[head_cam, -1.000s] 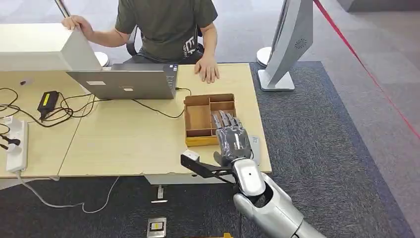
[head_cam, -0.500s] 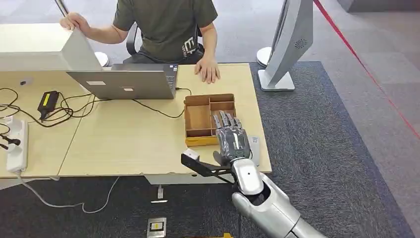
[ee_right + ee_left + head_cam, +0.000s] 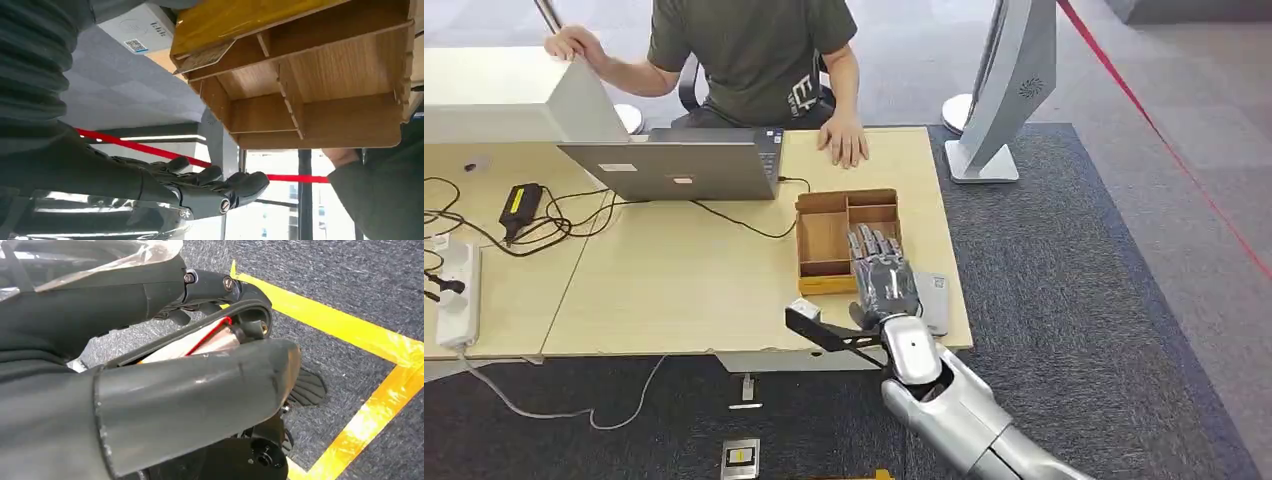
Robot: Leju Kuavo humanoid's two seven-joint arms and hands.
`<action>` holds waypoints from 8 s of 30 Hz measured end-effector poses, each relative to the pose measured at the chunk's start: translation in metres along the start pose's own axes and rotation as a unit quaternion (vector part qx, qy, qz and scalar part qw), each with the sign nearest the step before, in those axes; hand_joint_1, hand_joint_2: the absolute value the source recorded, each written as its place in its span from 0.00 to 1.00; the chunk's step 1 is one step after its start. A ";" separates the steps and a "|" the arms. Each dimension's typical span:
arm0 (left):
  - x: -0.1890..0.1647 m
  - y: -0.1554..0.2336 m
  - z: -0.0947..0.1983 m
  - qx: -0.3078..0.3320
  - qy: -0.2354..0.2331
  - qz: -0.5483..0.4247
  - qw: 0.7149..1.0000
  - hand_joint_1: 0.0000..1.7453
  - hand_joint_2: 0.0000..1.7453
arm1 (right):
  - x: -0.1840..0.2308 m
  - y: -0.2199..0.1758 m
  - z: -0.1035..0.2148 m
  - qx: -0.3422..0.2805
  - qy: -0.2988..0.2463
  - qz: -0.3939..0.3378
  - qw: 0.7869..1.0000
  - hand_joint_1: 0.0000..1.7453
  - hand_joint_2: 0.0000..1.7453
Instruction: Pass the card to the sensor for recognition and then transmit it.
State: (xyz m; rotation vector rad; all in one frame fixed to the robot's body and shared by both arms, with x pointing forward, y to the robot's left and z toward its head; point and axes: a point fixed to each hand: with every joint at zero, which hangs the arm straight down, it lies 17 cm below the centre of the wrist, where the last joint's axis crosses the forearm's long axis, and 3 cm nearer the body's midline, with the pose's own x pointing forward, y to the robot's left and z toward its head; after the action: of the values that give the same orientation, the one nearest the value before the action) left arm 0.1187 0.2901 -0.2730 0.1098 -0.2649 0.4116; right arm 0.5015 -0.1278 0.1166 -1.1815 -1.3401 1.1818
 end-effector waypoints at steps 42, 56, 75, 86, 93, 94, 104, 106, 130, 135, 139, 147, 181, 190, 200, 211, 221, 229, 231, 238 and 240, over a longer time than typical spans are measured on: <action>0.002 -0.003 0.001 -0.014 -0.007 -0.010 1.000 0.00 0.00 | -0.042 0.039 -0.008 0.044 0.046 0.059 0.996 0.00 1.00; 0.003 -0.002 0.000 -0.013 -0.008 -0.008 1.000 0.00 0.00 | -0.043 0.044 -0.006 0.058 0.045 0.072 0.995 0.00 1.00; 0.003 -0.001 0.000 -0.011 -0.008 -0.008 1.000 0.00 0.00 | -0.043 0.042 -0.006 0.055 0.048 0.085 0.994 1.00 1.00; 0.002 0.000 0.000 -0.008 -0.004 -0.009 1.000 0.00 0.00 | -0.045 0.038 -0.007 0.058 0.050 0.087 0.993 1.00 1.00; 0.001 0.000 0.000 -0.007 -0.004 -0.009 1.000 0.00 0.00 | -0.045 0.039 -0.006 0.063 0.049 0.088 0.993 1.00 1.00; 0.001 0.000 0.000 -0.007 -0.003 -0.009 1.000 0.00 0.00 | -0.044 0.039 -0.006 0.065 0.048 0.087 0.993 1.00 1.00; 0.000 0.000 0.000 -0.006 -0.001 -0.008 1.000 0.00 0.00 | -0.041 0.042 -0.002 0.070 0.043 0.078 0.994 1.00 1.00; 0.000 0.000 0.000 -0.006 -0.001 -0.008 1.000 0.00 0.00 | -0.040 0.043 -0.002 0.071 0.043 0.077 0.994 1.00 1.00; 0.001 -0.002 0.000 -0.012 -0.004 -0.007 1.000 0.00 0.00 | -0.040 0.055 0.011 0.077 0.029 0.071 0.994 1.00 1.00; 0.002 -0.004 0.001 -0.017 -0.006 -0.009 1.000 0.00 0.00 | -0.041 0.040 0.007 0.057 0.025 0.078 0.995 1.00 1.00; 0.003 -0.004 0.001 -0.019 -0.009 -0.010 1.000 0.00 0.00 | -0.040 0.026 0.005 0.037 0.019 0.084 0.996 1.00 1.00; 0.002 -0.004 0.001 -0.018 -0.009 -0.010 1.000 0.00 0.00 | -0.023 -0.024 -0.001 -0.030 -0.008 0.094 0.995 1.00 1.00; 0.003 -0.009 0.002 -0.038 -0.011 -0.038 0.999 0.00 0.00 | 0.045 -0.197 -0.031 -0.150 -0.094 0.032 0.984 1.00 1.00; 0.007 -0.004 0.001 -0.030 -0.015 -0.025 0.999 0.00 0.00 | 0.074 -0.210 -0.058 -0.141 -0.106 0.056 0.983 1.00 1.00; 0.000 0.000 0.000 -0.020 0.004 -0.018 1.000 0.00 0.00 | 0.083 -0.191 -0.081 -0.107 -0.082 0.077 0.988 1.00 1.00; -0.001 -0.005 0.001 -0.035 0.005 -0.021 0.999 0.00 0.00 | 0.079 -0.169 -0.088 -0.089 -0.076 0.109 0.987 1.00 1.00; 0.001 -0.006 0.001 -0.037 0.000 -0.022 0.999 0.00 0.00 | 0.074 -0.158 -0.095 -0.087 -0.074 0.130 0.985 1.00 1.00; -0.002 -0.006 0.002 -0.037 0.007 -0.020 0.999 0.00 0.00 | 0.068 -0.154 -0.098 -0.098 -0.073 0.152 0.981 0.00 0.00; -0.003 -0.005 0.001 -0.036 0.010 -0.018 0.999 0.00 0.00 | 0.066 -0.145 -0.098 -0.085 -0.075 0.165 0.980 0.00 0.00; -0.005 -0.003 0.001 -0.029 0.015 -0.013 0.999 0.00 0.00 | 0.064 -0.139 -0.099 -0.083 -0.077 0.177 0.978 0.00 0.00; -0.004 -0.002 0.001 -0.029 0.012 -0.012 0.999 0.00 0.00 | 0.062 -0.139 -0.099 -0.082 -0.073 0.176 0.978 0.00 0.00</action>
State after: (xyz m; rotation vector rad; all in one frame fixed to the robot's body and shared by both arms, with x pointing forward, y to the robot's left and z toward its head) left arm 0.1162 0.2863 -0.2733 0.0516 -0.2510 0.3813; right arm 0.5864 -0.0685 0.2656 -1.5221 -1.3963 1.4531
